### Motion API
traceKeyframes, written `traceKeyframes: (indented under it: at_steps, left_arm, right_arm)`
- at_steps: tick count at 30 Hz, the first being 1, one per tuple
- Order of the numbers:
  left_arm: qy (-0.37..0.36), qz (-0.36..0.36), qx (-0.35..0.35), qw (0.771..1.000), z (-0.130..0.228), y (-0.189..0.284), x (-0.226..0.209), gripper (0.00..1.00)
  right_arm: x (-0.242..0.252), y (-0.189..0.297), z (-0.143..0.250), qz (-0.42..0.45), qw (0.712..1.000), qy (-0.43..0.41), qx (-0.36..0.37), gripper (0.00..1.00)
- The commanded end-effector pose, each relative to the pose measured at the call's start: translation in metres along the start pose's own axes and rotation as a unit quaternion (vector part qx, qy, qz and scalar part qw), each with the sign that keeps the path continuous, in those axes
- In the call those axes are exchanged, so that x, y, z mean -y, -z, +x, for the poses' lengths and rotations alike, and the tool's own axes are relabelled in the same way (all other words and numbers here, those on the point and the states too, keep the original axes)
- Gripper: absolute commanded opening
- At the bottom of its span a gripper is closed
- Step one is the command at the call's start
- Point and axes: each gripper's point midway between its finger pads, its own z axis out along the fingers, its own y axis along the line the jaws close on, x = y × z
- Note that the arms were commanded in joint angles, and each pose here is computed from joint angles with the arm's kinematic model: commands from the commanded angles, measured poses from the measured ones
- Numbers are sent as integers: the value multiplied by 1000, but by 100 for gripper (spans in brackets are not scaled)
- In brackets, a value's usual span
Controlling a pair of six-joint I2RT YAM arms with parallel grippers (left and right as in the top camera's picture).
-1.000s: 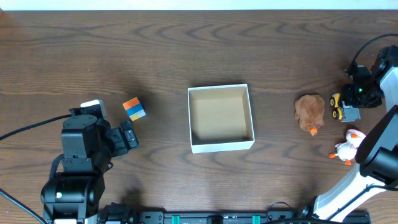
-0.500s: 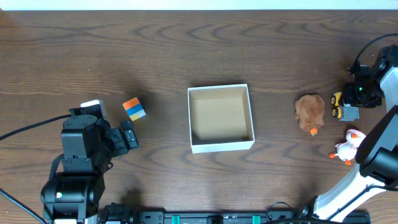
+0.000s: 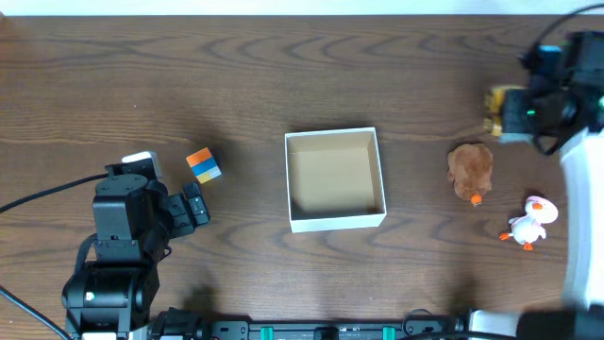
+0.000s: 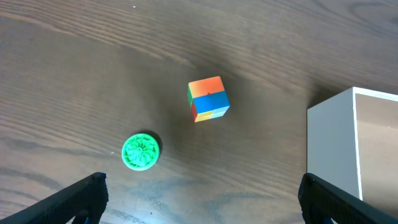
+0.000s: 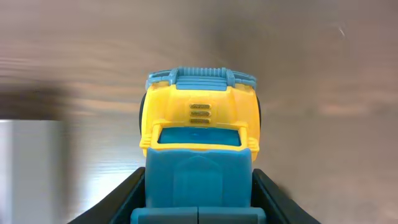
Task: Pack container
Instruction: 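Lift the truck with right gripper and lower it into the white box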
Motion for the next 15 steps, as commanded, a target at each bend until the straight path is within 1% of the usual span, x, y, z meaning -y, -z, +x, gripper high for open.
traceKeyframes:
  at_steps: [1, 2, 4, 7, 11, 15]
  left_arm:
    - [7, 1, 11, 1000, -8, 6, 0, 98]
    - [7, 1, 11, 1000, -8, 6, 0, 98]
    - [7, 1, 10, 1000, -8, 6, 0, 98]
    - [7, 0, 10, 1000, -7, 6, 0, 98]
    - [7, -1, 6, 1000, -6, 6, 0, 98]
    - [7, -2, 2, 1000, -3, 5, -1, 98]
  right_arm:
    - [-62, 36, -8, -51, 998, -21, 41, 8]
    - [-85, 46, -8, -69, 996, -22, 53, 9]
    - [-118, 58, -7, -91, 994, -25, 64, 9]
    - [-155, 63, 2, -101, 992, -44, 61, 12]
    - [-199, 52, 20, -113, 992, -42, 27, 9]
    - [-229, 23, 44, -105, 994, -17, -27, 8]
